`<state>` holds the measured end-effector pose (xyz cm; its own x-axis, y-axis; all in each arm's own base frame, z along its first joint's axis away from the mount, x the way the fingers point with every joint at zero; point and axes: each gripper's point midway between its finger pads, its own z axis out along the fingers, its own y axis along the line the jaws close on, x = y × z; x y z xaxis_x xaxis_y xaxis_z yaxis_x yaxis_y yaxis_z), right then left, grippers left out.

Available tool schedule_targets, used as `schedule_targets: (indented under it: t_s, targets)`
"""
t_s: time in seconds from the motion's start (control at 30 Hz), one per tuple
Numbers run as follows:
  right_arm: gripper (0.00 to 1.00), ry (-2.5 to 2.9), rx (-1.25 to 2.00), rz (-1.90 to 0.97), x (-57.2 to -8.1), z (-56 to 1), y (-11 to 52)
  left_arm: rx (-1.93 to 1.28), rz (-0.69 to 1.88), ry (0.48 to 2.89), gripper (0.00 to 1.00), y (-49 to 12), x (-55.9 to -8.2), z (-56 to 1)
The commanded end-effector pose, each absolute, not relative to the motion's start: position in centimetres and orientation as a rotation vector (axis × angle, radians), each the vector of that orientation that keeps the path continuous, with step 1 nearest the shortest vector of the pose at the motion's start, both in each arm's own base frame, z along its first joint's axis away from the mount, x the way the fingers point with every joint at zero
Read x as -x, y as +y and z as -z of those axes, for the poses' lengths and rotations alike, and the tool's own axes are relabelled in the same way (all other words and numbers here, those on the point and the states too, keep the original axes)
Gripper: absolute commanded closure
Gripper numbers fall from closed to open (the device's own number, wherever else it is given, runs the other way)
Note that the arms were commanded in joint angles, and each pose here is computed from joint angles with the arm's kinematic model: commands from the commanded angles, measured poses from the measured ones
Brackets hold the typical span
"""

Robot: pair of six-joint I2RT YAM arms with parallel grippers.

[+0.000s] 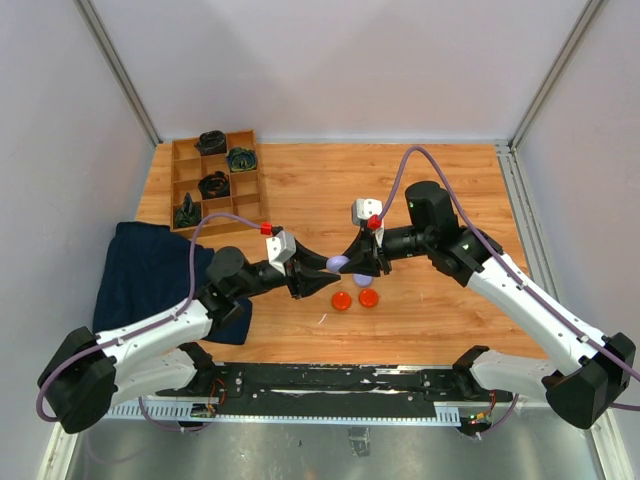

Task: Insert the wireless bluetooth earbuds into the charging case
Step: Pick up the charging case at the center of the board.

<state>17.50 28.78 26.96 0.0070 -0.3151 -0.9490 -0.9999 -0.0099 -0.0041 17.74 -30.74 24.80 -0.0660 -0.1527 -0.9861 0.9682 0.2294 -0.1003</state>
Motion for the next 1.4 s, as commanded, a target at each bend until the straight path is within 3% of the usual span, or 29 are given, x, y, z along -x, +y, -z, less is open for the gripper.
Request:
schedule_targets:
  t_s: [0.0,0.8,0.93,1.17,1.37]
  targets:
    - [0.85,1.388,1.444,-1.051,-17.3,-28.0,28.7,-0.888,1.183,1.21,0.61,-31.2,-17.4,-26.2]
    - [0.83,1.407,1.474,-1.058,-17.1,-27.5,29.4,-0.907,1.215,1.179,0.64,-31.6,-17.0,-27.0]
    - [0.82,1.41,1.483,-1.068,-17.0,-27.4,29.6,-0.911,1.214,1.175,0.72,-31.6,-17.0,-27.0]
    - [0.72,1.397,1.474,-1.031,-17.0,-27.9,29.3,-0.905,1.181,1.15,0.97,-31.0,-16.9,-26.5]
    - [0.54,1.385,1.459,-0.988,-17.2,-28.5,28.9,-0.9,1.168,1.098,1.0,-30.6,-16.6,-26.3]
